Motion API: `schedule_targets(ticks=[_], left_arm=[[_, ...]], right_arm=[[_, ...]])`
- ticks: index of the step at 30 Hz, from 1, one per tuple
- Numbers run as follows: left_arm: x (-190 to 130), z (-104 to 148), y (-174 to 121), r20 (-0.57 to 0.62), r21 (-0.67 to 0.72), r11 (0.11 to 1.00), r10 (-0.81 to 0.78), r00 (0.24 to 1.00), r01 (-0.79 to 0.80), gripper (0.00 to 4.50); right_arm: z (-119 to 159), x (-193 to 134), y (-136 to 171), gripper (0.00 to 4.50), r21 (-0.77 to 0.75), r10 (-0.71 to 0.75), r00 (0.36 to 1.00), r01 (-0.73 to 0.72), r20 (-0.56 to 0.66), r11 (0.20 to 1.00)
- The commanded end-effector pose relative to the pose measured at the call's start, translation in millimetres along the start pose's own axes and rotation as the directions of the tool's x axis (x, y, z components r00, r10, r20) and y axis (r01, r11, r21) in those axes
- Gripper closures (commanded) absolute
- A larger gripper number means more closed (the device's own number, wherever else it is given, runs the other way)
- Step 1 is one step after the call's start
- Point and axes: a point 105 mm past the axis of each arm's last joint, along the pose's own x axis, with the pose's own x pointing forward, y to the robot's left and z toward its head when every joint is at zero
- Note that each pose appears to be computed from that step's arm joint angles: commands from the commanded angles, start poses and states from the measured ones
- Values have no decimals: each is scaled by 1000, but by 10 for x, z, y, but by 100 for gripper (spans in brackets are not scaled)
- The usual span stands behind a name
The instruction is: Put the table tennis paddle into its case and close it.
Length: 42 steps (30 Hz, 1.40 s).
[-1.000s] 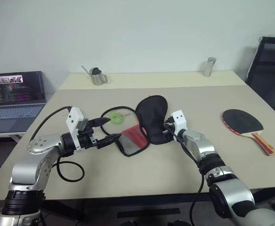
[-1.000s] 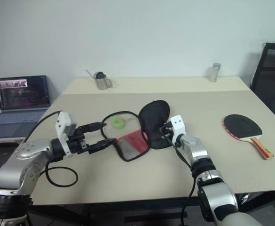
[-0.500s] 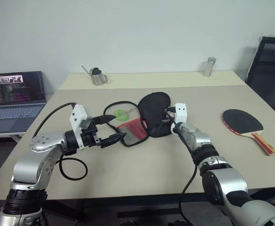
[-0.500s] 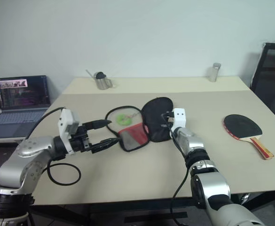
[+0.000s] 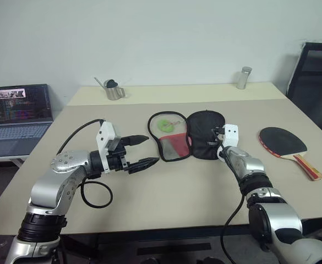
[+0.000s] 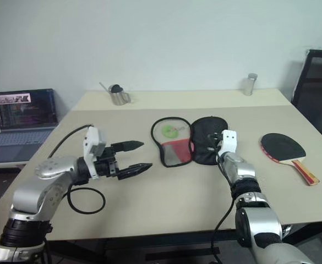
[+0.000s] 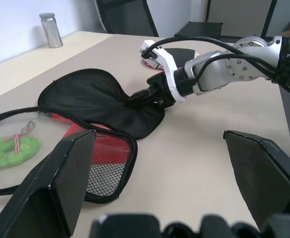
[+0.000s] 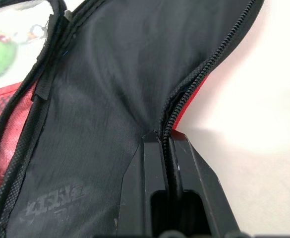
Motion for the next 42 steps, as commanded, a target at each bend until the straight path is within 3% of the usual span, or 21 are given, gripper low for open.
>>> schedule_targets(ticks=[1, 14, 29, 33, 42], left_arm=[[22, 107, 1, 26, 41, 999, -12, 1000, 11, 0], [-22, 63, -27, 12, 34, 999, 0, 1000, 0, 0], [-9, 44, -36, 4, 31, 1000, -6, 1000, 6, 0], [0, 40, -39, 4, 31, 999, -9, 1000, 9, 0], [-2, 27, -58, 3, 29, 1000, -5, 1000, 5, 0]], right_arm=[[94, -37, 34, 446, -34, 42, 999, -41, 12, 999], [49, -119, 132, 446, -170, 178, 983, -183, -48, 968], [92, -195, -81, 446, -157, 125, 991, -132, -55, 979], [78, -205, -87, 348, -145, 125, 990, -133, -62, 981], [165, -346, -254, 34, -149, 88, 996, -90, -17, 985]])
